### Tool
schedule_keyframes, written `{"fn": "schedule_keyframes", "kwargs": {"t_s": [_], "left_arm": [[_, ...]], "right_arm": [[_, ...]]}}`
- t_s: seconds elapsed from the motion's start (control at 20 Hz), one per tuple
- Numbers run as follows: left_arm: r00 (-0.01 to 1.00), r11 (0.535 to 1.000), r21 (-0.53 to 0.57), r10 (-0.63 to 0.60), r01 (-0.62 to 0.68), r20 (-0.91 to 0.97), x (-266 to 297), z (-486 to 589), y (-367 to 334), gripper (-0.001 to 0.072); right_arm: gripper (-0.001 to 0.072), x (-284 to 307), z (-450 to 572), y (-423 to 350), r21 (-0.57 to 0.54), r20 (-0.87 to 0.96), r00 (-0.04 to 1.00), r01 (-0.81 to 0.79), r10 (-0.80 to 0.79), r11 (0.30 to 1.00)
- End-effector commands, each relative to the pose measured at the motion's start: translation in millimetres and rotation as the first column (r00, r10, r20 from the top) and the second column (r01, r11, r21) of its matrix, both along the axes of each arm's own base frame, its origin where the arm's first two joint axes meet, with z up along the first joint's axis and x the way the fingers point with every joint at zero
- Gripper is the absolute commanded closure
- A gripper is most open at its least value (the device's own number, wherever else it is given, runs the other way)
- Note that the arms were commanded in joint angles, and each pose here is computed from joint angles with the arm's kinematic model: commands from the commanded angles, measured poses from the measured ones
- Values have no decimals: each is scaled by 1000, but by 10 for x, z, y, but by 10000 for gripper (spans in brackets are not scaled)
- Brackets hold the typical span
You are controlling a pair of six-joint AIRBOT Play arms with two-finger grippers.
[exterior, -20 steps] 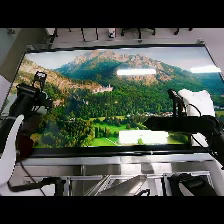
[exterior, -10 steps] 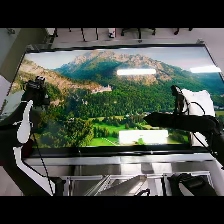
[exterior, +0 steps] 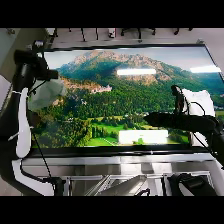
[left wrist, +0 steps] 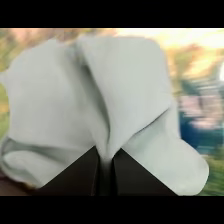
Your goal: Fold the shirts.
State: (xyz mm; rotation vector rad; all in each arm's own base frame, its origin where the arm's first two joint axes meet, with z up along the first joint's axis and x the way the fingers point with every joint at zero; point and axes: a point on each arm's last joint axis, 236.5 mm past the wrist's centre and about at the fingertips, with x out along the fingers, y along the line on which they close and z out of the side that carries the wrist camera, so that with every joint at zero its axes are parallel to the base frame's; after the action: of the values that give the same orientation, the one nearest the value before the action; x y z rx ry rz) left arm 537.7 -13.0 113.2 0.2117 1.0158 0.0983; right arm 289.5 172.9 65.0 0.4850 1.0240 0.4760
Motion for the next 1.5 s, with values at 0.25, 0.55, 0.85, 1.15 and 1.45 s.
{"fn": "schedule_keyframes", "kwargs": {"t_s": [0.25,0.55,0.85,1.15,1.45], "left_arm": [[883,836,-329,-469,439,-11,-1431,348,-2446,693],[774,799,-330,-585,502,-241,-2230,-752,-3133,148],[823,875,-273,-473,399,-315,-2040,-185,-2216,148],[956,800,-593,-237,91,-173,-1728,-355,-1500,149],[965,649,-752,-105,-117,-241,-1443,-1429,-1560,149]], "right_arm": [[680,-127,-53,11,-5,-50,998,-33,32,999],[225,-242,-107,-140,-8,-132,991,-29,28,1000],[188,99,201,-980,-16,-98,974,203,-204,979],[189,397,-270,-1255,27,-222,941,269,-257,963],[189,797,-1077,-681,35,-318,931,203,-181,979]]}}
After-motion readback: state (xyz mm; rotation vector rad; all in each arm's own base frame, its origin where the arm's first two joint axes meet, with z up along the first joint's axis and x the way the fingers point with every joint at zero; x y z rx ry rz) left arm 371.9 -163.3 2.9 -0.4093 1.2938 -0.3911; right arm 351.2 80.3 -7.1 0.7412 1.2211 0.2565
